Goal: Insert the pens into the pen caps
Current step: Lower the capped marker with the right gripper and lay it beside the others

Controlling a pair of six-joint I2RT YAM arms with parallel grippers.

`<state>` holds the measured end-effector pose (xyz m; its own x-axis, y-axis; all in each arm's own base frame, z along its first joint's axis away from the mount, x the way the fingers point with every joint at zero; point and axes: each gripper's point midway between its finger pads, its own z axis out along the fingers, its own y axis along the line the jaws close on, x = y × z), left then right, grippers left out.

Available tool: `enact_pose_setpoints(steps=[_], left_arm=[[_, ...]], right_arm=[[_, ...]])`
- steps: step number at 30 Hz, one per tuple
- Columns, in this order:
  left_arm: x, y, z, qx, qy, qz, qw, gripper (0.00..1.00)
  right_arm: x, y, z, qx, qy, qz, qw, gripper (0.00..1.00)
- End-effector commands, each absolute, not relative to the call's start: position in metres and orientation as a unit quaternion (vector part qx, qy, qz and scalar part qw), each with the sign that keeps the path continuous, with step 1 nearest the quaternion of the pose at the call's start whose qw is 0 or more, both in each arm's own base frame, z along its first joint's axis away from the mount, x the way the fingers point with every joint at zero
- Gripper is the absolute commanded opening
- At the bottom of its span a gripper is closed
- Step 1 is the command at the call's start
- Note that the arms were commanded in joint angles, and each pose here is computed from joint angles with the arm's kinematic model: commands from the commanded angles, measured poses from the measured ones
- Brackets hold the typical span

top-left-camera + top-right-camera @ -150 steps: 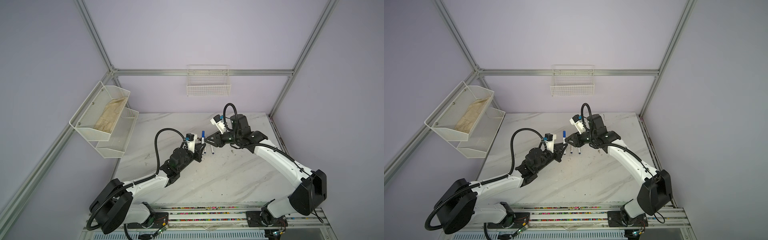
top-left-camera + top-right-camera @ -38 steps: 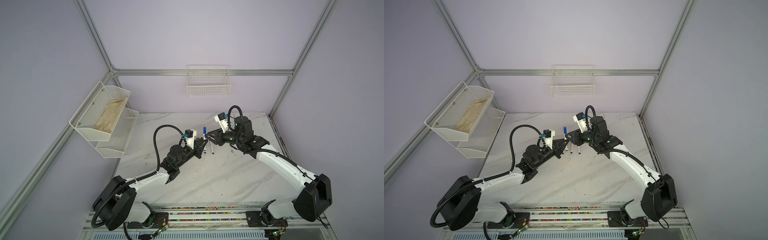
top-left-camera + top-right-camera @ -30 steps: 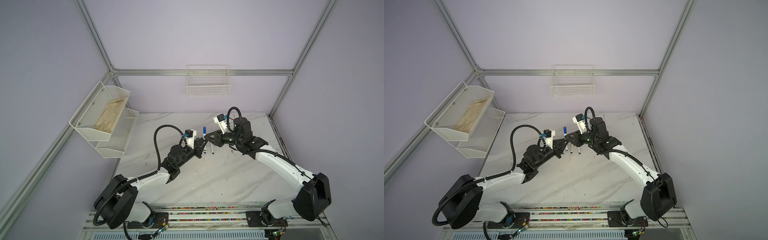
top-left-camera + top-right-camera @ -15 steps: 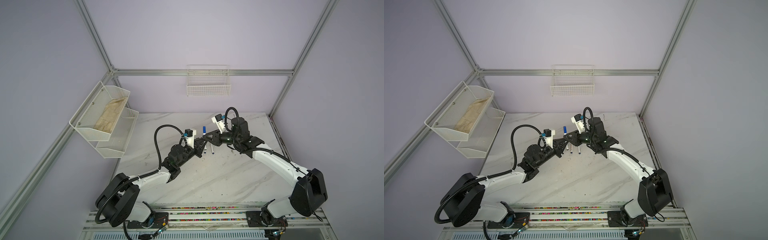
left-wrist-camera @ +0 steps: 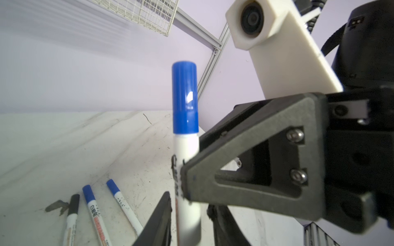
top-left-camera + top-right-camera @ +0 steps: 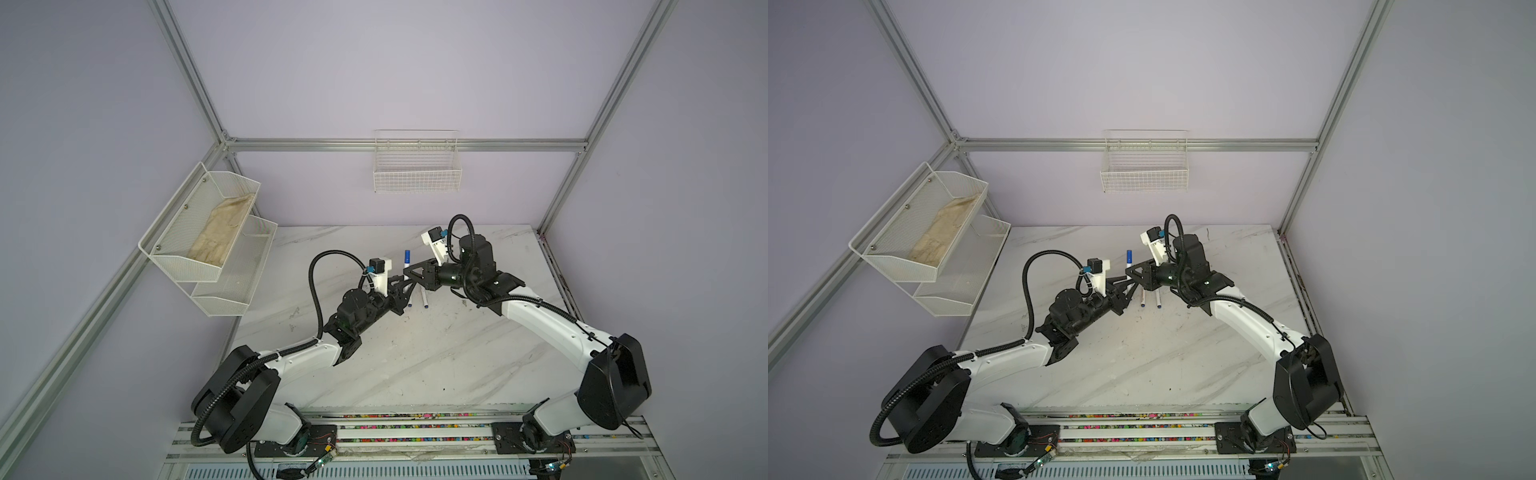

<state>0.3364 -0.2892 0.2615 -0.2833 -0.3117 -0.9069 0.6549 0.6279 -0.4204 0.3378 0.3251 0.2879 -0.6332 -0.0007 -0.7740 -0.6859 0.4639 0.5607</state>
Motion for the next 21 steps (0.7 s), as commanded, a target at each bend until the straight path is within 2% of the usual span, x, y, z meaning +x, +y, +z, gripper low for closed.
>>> enact_pose_setpoints(steps=[1, 5, 9, 14, 21], left_arm=[[0.334, -0.29, 0.284, 0.125, 0.676, -0.421, 0.592, 0.53], [0.338, -0.272, 0.253, 0.097, 0.729, -0.375, 0.564, 0.62], [0.348, -0.22, 0.217, -0.005, 0.78, -0.275, 0.563, 0.73], [0.346, -0.163, 0.185, -0.093, 0.822, -0.147, 0.542, 0.76], [0.343, -0.149, 0.183, -0.105, 0.824, -0.119, 0.544, 0.77]], right_arm=[[0.369, 0.309, 0.279, -0.168, 0.807, 0.431, 0.366, 0.0], [0.41, 0.269, 0.221, -0.095, 0.872, 0.349, 0.33, 0.0], [0.432, 0.243, 0.161, -0.067, 0.915, 0.28, 0.282, 0.0], [0.446, 0.23, 0.099, -0.06, 0.951, 0.2, 0.229, 0.0], [0.46, 0.23, 0.057, -0.055, 0.963, 0.173, 0.199, 0.0]])
